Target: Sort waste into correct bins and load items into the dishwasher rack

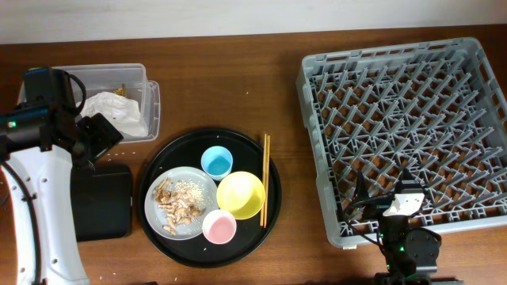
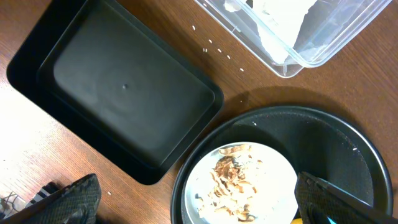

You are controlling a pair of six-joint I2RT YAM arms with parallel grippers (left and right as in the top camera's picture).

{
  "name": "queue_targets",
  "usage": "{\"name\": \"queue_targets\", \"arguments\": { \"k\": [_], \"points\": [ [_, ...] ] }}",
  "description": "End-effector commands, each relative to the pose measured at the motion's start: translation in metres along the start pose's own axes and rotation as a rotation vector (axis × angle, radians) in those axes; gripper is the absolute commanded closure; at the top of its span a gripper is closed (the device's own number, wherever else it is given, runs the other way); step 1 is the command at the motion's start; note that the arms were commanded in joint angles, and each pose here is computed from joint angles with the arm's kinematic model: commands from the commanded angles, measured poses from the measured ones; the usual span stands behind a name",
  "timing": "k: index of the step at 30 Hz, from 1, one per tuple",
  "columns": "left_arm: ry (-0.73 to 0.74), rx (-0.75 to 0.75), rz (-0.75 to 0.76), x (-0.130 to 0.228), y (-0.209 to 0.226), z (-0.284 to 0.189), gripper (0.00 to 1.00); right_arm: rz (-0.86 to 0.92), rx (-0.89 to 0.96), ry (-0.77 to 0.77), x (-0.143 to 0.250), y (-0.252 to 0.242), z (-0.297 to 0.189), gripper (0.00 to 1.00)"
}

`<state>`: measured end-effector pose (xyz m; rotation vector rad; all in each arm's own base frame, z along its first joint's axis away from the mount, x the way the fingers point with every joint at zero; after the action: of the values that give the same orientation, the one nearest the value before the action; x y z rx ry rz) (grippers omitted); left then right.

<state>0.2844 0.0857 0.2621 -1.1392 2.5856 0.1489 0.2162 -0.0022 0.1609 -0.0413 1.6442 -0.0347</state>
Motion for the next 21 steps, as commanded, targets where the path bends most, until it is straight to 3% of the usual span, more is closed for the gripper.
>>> {"name": "queue_targets", "arguments": {
  "k": [1, 6, 10, 12, 17, 21],
  "points": [
    [-0.012, -0.01, -0.015, 0.0, 0.003, -0.001, 0.01, 0.229, -0.276, -0.008, -0.006, 0.038, -0.005, 0.01],
    [-0.012, -0.01, -0.015, -0.001, 0.003, -0.001, 0.01, 0.824, -0.758, 0.277, -0.009, 0.099, -0.041, 0.01],
    [-0.013, -0.01, -0.015, -0.001, 0.003, -0.001, 0.01, 1.184, -0.799, 0.455, -0.017, 0.106, -0.05, 0.01],
    [-0.012, -0.01, -0.015, 0.0, 0.003, -0.001, 0.01, 1.179, -0.856, 0.385, -0.036, 0.106, -0.053, 0.01],
    [-0.013, -0.01, -0.015, -0.001, 0.003, -0.001, 0.01, 1.049, -0.992, 0.024, -0.105, 0.096, -0.073, 0.02],
    [-0.012, -0.01, -0.015, -0.001, 0.003, -0.001, 0.01, 1.062, -0.94, -0.039, -0.132, 0.087, -0.075, 0.02]
  ]
}}
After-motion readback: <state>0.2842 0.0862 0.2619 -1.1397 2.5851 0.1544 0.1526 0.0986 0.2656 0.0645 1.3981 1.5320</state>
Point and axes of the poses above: each gripper's point midway between its finger pads, its own z axis out along the fingers, its own y axis along the line the jaws close on, x = y × z, the point moved 3 cm from there along -z, back along the fingers, and after that the axes turned 4 degrees about -z, right-handed, at the moved point
